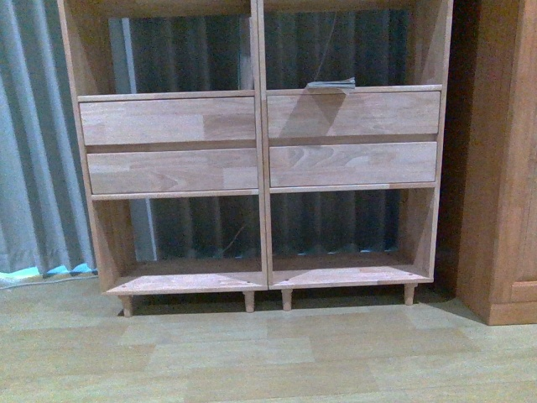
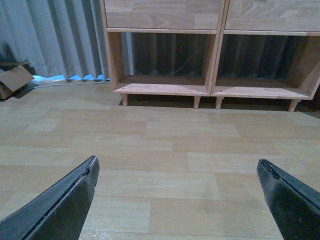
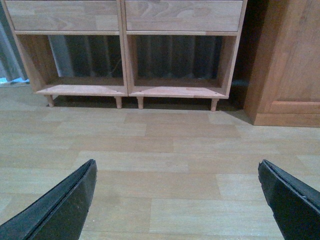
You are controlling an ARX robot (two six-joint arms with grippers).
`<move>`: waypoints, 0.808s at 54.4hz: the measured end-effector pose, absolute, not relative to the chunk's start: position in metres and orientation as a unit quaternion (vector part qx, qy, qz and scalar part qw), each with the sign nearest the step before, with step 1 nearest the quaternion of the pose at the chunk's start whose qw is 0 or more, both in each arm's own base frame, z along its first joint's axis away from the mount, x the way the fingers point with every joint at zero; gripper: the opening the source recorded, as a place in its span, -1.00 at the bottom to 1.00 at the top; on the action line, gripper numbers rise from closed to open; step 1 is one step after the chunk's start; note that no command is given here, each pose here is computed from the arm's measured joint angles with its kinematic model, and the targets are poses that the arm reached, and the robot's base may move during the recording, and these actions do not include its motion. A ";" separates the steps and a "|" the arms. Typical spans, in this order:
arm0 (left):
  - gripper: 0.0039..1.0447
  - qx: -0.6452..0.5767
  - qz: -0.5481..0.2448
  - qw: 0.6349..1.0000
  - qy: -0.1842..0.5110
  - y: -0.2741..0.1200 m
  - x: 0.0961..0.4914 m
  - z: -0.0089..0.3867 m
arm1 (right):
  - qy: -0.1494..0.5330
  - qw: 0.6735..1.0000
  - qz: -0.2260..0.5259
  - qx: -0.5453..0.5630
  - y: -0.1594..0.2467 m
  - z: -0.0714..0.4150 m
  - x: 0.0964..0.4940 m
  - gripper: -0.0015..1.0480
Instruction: Organize books on shelf
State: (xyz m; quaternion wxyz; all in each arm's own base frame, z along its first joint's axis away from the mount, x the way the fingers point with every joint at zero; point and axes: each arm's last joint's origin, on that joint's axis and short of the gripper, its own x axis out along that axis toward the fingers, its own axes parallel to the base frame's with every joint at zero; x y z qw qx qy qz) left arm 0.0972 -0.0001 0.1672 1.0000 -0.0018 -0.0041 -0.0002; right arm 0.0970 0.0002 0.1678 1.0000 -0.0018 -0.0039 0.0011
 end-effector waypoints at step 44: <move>0.86 -0.002 0.000 1.000 -0.004 0.000 0.097 0.167 | -0.004 1.000 0.001 -0.002 0.000 0.168 0.097 0.86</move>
